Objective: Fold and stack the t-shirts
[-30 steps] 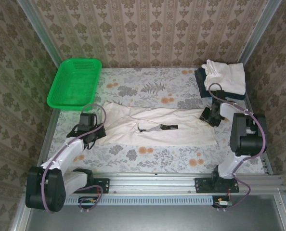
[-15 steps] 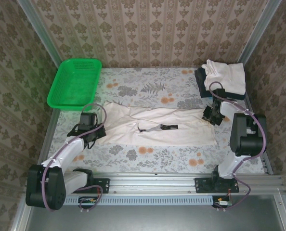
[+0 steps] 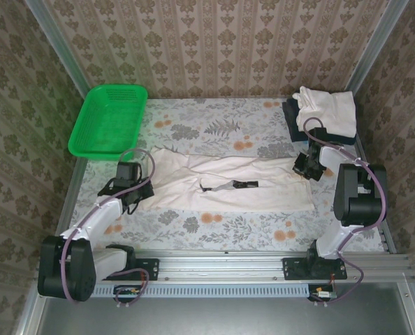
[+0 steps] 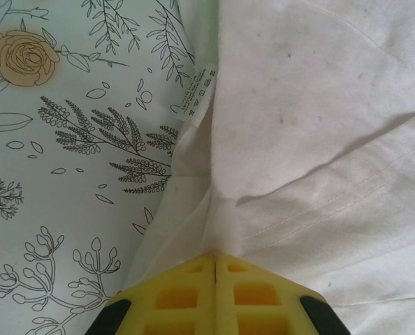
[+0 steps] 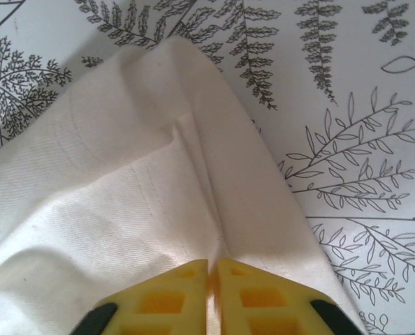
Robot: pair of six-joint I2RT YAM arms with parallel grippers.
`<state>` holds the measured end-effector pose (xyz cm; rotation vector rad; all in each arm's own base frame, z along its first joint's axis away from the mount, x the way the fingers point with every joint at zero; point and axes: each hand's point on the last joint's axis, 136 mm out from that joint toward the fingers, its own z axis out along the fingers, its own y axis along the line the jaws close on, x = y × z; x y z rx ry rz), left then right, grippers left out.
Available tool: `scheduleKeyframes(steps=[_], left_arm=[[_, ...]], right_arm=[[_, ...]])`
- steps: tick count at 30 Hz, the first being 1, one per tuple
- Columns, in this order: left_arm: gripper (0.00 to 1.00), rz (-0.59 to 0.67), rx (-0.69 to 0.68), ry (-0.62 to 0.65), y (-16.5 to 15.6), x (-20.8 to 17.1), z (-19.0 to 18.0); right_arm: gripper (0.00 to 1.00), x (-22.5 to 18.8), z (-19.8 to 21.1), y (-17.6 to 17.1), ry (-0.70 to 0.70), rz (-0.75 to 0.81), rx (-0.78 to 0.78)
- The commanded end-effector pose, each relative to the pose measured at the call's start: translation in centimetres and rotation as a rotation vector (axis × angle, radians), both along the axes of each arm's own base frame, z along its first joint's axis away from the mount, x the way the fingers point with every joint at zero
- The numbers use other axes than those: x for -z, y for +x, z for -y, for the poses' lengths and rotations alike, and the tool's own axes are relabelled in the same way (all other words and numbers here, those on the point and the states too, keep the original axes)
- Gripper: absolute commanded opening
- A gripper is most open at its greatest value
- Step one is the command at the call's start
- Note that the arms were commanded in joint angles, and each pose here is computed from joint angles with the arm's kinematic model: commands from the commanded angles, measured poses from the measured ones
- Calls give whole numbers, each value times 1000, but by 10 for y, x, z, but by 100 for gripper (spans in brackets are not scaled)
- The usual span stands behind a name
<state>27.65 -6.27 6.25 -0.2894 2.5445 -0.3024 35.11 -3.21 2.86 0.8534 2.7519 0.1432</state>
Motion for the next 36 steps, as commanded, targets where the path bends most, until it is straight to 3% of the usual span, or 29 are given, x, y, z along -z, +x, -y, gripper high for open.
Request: scheduleKeyframes(steps=[1, 5, 11, 15, 25, 36], left_arm=[[0, 32, -3, 11, 10, -12, 1], [0, 62, -1, -2, 21, -25, 3], [0, 211, 67, -7, 71, -103, 15], [0, 268, 60, 47, 66, -131, 4], [0, 101, -35, 54, 2, -60, -22], [0, 33, -45, 34, -13, -25, -21]], right_arm=[[5, -9, -2, 3, 21, 19, -5], [0, -28, 4, 12, 28, 78, 9], [0, -71, 29, 36, 20, 179, 44], [0, -82, 50, 29, 16, 200, 85], [0, -24, 46, -6, 64, 108, 99], [0, -17, 46, -14, 58, 82, 92]])
